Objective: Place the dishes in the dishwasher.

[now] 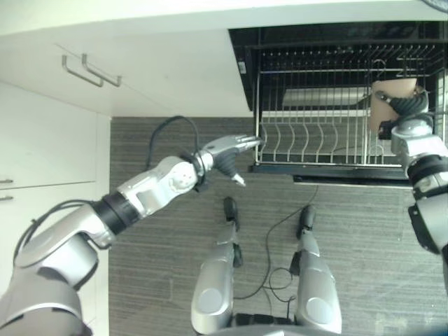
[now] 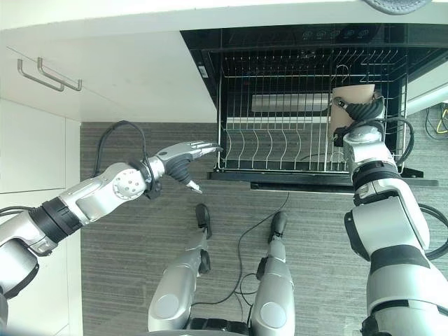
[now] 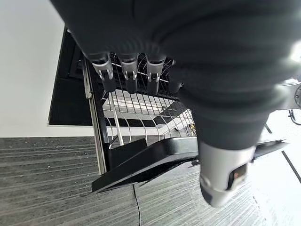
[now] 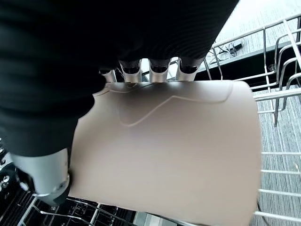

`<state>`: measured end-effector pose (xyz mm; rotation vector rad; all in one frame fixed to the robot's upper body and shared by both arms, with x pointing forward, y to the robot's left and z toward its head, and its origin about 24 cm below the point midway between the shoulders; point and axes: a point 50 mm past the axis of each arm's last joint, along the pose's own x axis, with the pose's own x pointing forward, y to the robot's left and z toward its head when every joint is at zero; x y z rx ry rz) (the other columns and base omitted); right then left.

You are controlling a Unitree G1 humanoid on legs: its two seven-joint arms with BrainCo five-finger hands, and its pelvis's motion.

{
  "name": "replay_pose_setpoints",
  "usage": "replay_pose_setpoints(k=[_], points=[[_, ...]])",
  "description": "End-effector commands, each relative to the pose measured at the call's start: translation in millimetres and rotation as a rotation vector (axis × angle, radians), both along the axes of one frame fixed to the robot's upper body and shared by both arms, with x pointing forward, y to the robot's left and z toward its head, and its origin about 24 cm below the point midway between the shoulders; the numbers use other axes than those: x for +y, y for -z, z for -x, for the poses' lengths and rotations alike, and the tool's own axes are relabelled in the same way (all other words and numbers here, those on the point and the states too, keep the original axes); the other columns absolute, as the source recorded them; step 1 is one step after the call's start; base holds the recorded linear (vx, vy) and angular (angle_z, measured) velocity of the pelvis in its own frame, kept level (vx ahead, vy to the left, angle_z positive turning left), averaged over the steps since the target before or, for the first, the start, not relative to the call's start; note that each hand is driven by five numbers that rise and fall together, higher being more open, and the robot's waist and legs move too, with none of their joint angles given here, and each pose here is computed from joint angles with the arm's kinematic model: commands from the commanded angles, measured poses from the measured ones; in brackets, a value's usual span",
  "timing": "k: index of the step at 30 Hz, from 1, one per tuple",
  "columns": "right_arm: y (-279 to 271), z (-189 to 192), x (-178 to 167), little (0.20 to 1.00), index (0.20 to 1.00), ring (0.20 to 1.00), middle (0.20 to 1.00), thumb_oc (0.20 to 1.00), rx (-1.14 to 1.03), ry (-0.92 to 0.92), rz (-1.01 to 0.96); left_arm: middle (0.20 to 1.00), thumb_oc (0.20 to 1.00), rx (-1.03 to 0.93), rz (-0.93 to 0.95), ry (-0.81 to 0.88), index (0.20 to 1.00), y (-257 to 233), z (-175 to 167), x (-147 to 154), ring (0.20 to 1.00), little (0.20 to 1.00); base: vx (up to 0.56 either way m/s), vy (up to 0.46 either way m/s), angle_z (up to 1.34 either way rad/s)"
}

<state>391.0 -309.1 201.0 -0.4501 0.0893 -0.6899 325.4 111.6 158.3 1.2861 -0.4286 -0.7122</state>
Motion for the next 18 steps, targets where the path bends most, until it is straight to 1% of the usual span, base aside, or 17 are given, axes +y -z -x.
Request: replay_pose_setpoints(k=[1, 2, 3, 5, 6, 12, 15, 18], points=[[-49, 7, -17, 0.200, 0.200, 0.200, 0.200, 0.200, -0.104, 0.137, 0.116, 1.000, 1.000, -0.089, 0.009, 0.055, 1.000, -14, 6, -2, 1.000, 1.000, 0.00, 0.000, 0.00], [-49, 7, -18, 0.329, 0.329, 0.329, 0.329, 0.329, -0.100, 0.144, 0.117, 1.000, 1.000, -0.089, 0.009, 0.056, 1.000, -14, 6, -1, 1.000, 1.000, 0.00, 0.000, 0.00], [-49, 8, -19, 1.000, 1.000, 1.000, 1.000, 1.000, -0.093, 0.158, 0.121, 1.000, 1.000, -0.089, 0.009, 0.056, 1.000, -13, 6, -1, 1.000, 1.000, 0.00, 0.000, 0.00], [-48, 11, -24, 1.000, 1.000, 1.000, 1.000, 1.000, -0.089, 0.199, 0.115, 1.000, 1.000, -0.092, 0.015, 0.055, 1.000, -10, 8, -2, 1.000, 1.000, 0.00, 0.023, -0.01], [-48, 14, -27, 1.000, 1.000, 1.000, 1.000, 1.000, -0.105, 0.272, 0.123, 1.000, 1.000, -0.091, 0.017, 0.057, 1.000, -9, 8, -3, 1.000, 1.000, 0.00, 0.040, -0.02], [-55, 21, -32, 1.000, 1.000, 1.000, 1.000, 1.000, -0.171, 0.410, 0.178, 1.000, 1.000, -0.087, 0.016, 0.067, 1.000, -3, 11, -6, 1.000, 1.000, 0.00, 0.005, 0.00], [-67, 24, -28, 1.000, 1.000, 1.000, 1.000, 1.000, -0.267, 0.462, 0.233, 1.000, 1.000, -0.081, 0.016, 0.071, 1.000, 5, 14, -6, 1.000, 1.000, 0.00, 0.000, 0.00], [-72, 23, -23, 1.000, 1.000, 1.000, 1.000, 1.000, -0.362, 0.476, 0.192, 1.000, 1.000, -0.077, 0.021, 0.072, 1.000, 12, 17, -7, 1.000, 1.000, 0.00, 0.000, 0.00]])
